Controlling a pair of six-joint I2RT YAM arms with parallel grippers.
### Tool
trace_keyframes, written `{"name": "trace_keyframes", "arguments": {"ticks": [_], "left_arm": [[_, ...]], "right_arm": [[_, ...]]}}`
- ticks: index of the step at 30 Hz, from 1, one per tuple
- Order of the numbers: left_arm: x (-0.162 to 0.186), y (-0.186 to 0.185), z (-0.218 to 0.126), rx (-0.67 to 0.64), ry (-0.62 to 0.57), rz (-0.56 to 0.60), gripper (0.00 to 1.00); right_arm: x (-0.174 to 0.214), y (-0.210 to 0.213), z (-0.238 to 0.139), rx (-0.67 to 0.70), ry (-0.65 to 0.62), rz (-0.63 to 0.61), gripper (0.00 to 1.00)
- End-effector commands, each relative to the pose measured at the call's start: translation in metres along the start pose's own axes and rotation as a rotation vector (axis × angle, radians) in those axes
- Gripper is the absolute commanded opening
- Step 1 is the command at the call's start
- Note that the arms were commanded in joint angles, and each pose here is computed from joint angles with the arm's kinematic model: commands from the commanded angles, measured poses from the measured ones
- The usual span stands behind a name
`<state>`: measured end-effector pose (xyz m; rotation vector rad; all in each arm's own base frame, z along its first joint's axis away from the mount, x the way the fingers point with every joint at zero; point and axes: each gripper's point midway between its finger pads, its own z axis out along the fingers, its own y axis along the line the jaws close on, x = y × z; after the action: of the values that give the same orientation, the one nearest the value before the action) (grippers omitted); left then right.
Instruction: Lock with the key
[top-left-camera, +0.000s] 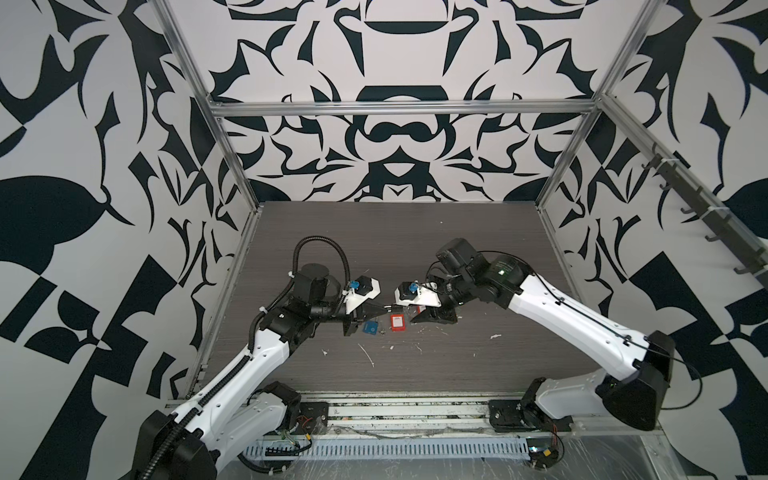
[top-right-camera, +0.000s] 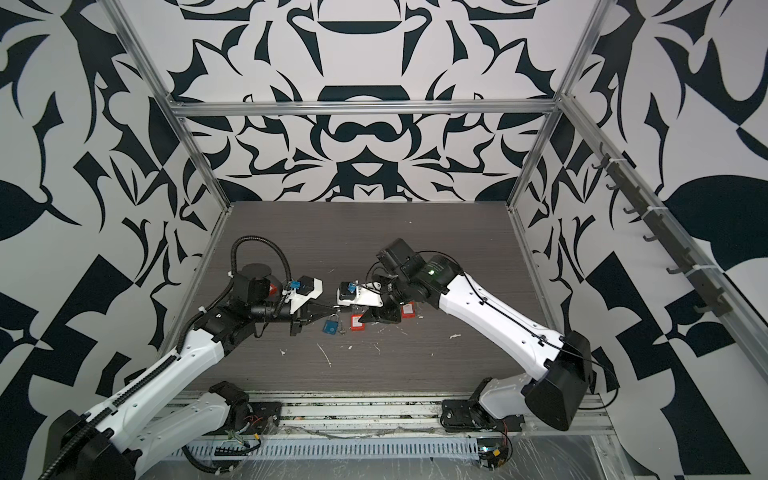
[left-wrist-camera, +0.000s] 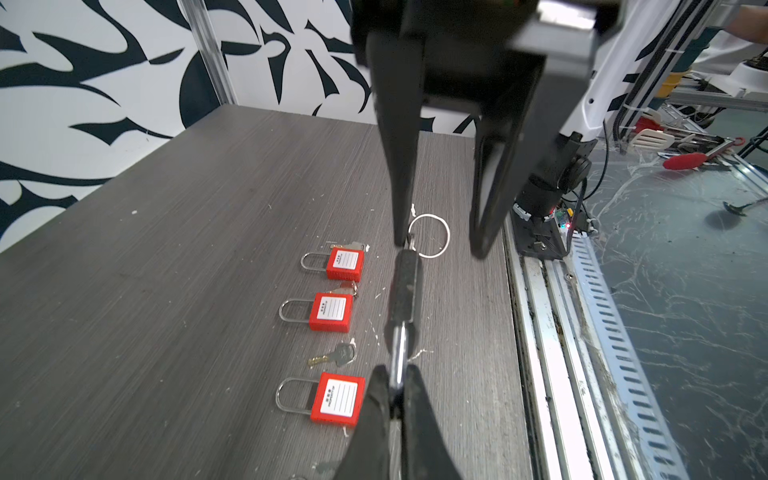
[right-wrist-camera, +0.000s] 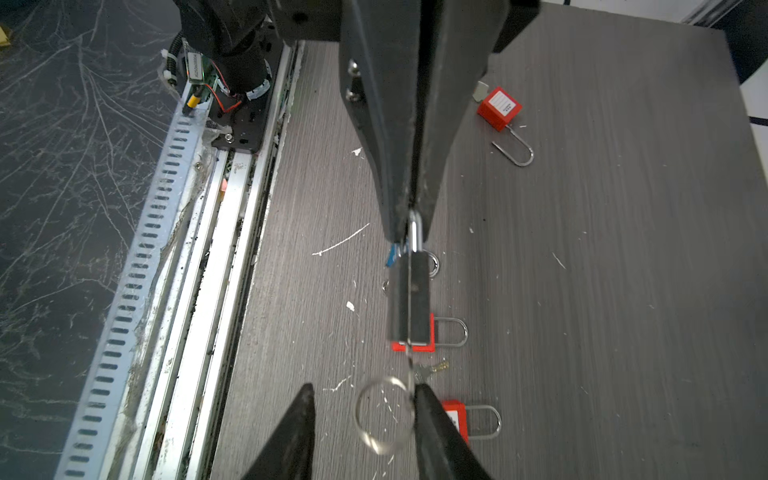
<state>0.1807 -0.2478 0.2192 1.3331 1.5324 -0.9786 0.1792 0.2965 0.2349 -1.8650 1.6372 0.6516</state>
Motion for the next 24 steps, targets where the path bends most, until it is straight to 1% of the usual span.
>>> {"name": "trace_keyframes", "arguments": {"ticks": [1, 6, 8, 18, 22, 24], "left_arm": [[-0.005, -0.003, -0.003, 0.019, 0.005, 0.017, 0.00], [-0.006, -0.004, -0.003, 0.026, 0.005, 0.017, 0.00], [-0.006, -0.005, -0.003, 0.027, 0.003, 0.015, 0.00], [-0.002, -0.005, 0.000, 0.027, 0.015, 0.010, 0.00], [-0.001, -0.005, 0.002, 0.025, 0.022, 0.014, 0.00], [-0.001, -0.005, 0.002, 0.027, 0.024, 0.015, 0.00]], "right_arm": [[0.007, 0.002, -0.004, 0.001, 0.025, 0.020, 0.39], [0.002, 0.000, -0.003, -0.022, 0.003, 0.027, 0.29], [-0.001, 0.000, -0.001, -0.038, -0.004, 0.034, 0.27], [-0.006, -0.007, 0.005, -0.038, -0.019, 0.054, 0.23], [-0.007, -0.010, 0.005, -0.022, -0.025, 0.054, 0.23], [-0.005, -0.014, 0.004, 0.006, -0.016, 0.047, 0.25]]}}
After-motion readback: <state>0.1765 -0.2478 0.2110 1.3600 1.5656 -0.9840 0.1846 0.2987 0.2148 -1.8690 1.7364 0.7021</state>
